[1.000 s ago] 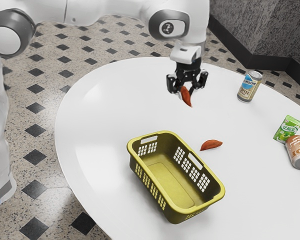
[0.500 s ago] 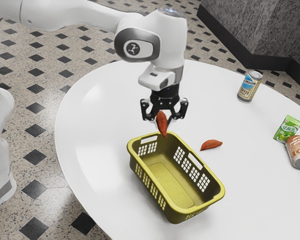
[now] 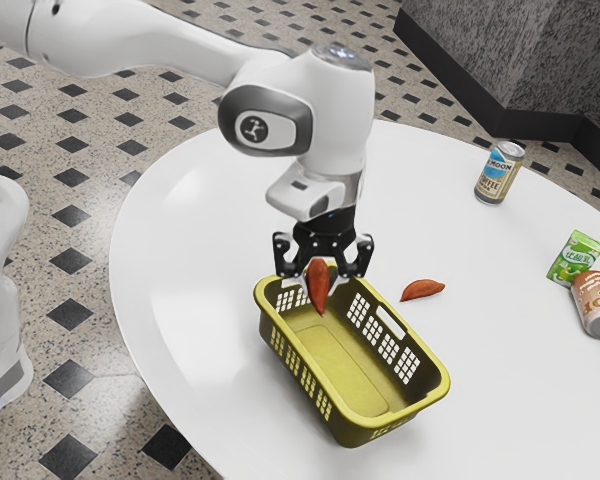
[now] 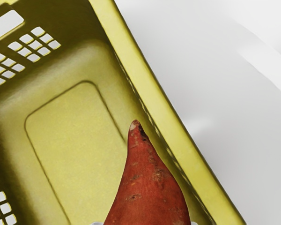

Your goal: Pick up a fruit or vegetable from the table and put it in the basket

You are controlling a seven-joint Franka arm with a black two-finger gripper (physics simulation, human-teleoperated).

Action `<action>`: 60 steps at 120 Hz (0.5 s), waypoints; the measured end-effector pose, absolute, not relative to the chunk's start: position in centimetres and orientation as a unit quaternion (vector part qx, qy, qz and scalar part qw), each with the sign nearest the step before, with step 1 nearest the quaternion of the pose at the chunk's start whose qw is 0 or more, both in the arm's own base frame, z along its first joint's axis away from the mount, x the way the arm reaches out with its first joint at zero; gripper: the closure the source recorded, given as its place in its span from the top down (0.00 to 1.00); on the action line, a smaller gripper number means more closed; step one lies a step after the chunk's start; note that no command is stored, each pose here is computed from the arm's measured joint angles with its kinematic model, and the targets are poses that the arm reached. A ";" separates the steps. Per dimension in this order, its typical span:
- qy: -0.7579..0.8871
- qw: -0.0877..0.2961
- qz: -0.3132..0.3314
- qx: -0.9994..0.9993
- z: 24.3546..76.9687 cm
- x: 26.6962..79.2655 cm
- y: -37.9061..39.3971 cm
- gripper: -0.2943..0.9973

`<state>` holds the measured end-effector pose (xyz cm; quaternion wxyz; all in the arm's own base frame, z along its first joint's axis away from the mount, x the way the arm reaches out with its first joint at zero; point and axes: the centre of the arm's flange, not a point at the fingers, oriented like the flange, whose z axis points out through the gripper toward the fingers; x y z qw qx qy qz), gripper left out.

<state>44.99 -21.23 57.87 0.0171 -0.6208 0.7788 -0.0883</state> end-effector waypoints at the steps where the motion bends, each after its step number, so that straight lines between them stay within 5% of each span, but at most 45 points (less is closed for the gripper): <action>1: 0.779 0.017 -0.088 -0.621 57.8 45.0 -21.2 0.36; 20: 0.776 0.014 -0.086 -0.625 57.4 45.1 -21.3 0.37; 38: 0.774 0.012 -0.079 -0.628 56.9 45.4 -21.4 0.62; 60: 0.773 0.009 -0.073 -0.631 56.2 45.8 -21.4 0.73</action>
